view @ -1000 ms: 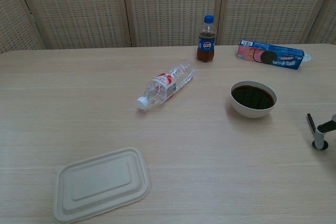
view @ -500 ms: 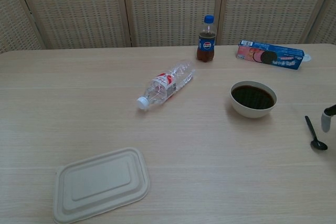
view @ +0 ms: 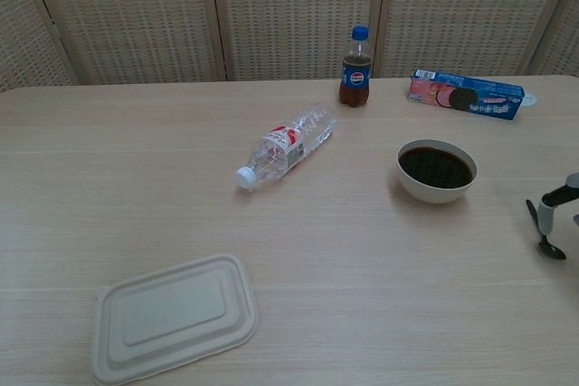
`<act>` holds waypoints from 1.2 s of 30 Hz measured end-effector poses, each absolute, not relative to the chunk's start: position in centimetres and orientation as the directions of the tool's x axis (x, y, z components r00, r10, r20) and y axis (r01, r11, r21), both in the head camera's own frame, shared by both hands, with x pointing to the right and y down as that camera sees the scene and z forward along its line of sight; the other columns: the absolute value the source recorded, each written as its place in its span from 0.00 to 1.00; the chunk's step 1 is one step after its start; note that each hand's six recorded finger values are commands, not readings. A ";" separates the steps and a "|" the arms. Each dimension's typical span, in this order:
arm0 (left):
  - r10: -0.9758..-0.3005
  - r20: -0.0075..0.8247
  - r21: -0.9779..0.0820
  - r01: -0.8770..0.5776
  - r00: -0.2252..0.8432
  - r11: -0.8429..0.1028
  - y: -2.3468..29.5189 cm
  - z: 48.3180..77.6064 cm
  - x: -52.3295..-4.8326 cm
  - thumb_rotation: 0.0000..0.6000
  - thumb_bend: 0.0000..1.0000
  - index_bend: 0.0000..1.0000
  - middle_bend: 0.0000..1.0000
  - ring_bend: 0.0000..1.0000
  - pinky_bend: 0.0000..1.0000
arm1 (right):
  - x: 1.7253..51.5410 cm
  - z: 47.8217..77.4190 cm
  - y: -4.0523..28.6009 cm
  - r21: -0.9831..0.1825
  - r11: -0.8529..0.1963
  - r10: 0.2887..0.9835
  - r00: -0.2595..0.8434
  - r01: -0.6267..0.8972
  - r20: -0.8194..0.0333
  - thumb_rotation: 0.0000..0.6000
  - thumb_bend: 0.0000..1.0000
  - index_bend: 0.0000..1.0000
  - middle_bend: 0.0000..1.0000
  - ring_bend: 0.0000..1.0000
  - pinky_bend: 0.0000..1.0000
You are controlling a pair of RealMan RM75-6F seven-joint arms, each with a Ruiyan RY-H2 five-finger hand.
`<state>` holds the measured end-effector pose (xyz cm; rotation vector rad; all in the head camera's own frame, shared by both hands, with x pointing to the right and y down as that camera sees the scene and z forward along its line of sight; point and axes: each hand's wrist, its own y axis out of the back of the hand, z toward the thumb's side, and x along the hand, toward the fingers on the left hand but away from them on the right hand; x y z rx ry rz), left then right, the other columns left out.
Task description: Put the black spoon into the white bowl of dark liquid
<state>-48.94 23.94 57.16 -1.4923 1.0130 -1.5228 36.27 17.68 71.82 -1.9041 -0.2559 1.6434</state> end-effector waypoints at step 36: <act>-0.915 0.403 -0.915 -0.019 -0.031 -0.403 24.3 57.5 -49.2 1.00 0.41 0.00 0.00 0.00 0.00 | 34.0 72.9 19.4 -0.543 -0.807 0.490 0.251 -0.231 -0.835 1.00 0.93 0.37 0.94 0.98 1.00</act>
